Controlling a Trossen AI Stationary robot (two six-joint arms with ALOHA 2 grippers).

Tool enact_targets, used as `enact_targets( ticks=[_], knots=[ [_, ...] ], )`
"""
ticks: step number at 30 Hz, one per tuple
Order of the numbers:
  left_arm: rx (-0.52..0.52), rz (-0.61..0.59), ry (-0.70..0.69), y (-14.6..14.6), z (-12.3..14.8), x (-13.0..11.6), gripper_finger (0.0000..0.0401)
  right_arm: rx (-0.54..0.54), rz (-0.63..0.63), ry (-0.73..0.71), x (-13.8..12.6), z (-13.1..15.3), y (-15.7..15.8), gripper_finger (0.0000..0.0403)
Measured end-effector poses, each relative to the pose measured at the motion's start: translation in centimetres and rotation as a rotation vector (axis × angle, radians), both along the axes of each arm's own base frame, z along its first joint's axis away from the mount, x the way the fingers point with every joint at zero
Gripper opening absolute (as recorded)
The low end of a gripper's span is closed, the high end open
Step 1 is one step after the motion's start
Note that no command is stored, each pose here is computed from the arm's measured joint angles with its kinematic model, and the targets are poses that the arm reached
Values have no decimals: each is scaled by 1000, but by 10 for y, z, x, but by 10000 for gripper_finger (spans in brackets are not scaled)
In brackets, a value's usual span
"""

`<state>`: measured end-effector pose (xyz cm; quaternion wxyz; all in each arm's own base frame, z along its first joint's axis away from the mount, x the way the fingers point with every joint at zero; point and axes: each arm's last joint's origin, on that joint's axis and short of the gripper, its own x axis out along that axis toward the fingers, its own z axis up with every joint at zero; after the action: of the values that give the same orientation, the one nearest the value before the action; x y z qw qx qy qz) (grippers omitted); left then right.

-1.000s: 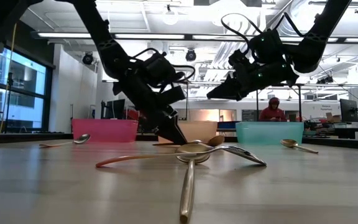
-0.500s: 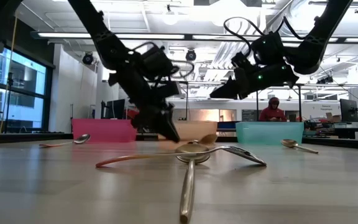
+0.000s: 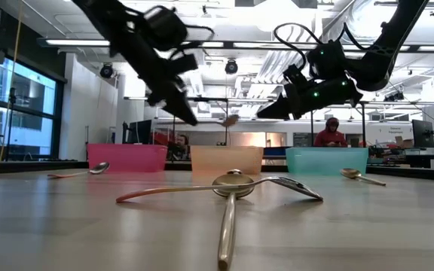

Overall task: Sort silverware by color (type)
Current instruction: Put the top left gold spoon into the pink bin

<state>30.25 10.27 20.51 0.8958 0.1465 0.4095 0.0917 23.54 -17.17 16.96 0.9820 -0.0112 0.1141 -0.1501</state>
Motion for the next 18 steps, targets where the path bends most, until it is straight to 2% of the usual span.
enact_targets(
  ticks=[8,12,18],
  knots=[
    [108,287,24,1,12,-64,5,-45,9,-19,1,3,0,0],
    [184,498,92,18,15,-93,5,-71,9,-52,1,7,-1,0],
    [186,676,82,55,15,-113,5,-74,8,-60,1,8,-1,0]
  ],
)
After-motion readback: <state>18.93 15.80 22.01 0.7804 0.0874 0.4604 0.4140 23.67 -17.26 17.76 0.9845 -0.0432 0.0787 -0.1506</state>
